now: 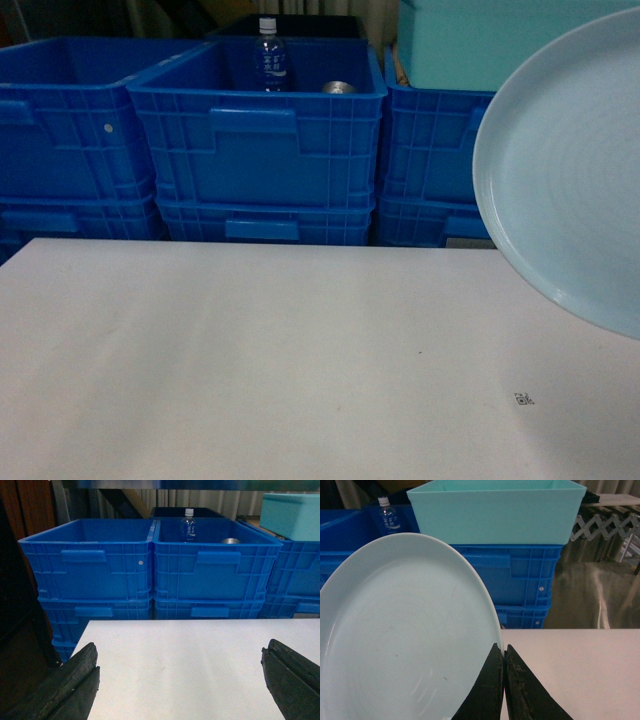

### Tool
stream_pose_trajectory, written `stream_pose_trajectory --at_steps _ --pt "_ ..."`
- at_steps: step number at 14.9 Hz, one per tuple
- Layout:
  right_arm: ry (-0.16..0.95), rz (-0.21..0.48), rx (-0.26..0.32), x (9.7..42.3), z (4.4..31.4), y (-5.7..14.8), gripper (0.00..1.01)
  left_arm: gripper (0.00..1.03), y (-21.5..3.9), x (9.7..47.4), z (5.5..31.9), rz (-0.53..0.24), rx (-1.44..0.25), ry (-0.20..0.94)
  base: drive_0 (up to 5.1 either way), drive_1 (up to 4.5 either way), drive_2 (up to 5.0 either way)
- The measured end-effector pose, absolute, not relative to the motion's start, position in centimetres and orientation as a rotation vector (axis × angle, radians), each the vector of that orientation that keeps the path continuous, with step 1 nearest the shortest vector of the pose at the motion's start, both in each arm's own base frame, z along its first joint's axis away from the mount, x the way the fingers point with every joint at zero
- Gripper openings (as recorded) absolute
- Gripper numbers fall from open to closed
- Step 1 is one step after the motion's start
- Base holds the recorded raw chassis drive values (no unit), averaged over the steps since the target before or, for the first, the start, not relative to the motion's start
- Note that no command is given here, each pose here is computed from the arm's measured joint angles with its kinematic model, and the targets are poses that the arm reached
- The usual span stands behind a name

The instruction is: Place blue tray on left shelf second layer neatly

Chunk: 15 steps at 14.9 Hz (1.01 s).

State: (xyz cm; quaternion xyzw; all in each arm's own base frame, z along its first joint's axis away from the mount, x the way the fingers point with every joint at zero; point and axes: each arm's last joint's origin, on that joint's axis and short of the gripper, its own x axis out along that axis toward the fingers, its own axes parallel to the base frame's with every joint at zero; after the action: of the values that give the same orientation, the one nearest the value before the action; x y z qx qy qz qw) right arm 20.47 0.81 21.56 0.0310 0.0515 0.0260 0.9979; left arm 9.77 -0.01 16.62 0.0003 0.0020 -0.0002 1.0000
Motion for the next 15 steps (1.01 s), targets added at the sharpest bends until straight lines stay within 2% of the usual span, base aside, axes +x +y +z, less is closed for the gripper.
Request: stream_pose_trajectory --at_steps 15 --pt "0.085 0.047 0.057 20.44 21.62 1.06 0.02 0.98 -0.01 9.77 16.62 0.0 0.0 0.004 0.0 0.0 0.0"
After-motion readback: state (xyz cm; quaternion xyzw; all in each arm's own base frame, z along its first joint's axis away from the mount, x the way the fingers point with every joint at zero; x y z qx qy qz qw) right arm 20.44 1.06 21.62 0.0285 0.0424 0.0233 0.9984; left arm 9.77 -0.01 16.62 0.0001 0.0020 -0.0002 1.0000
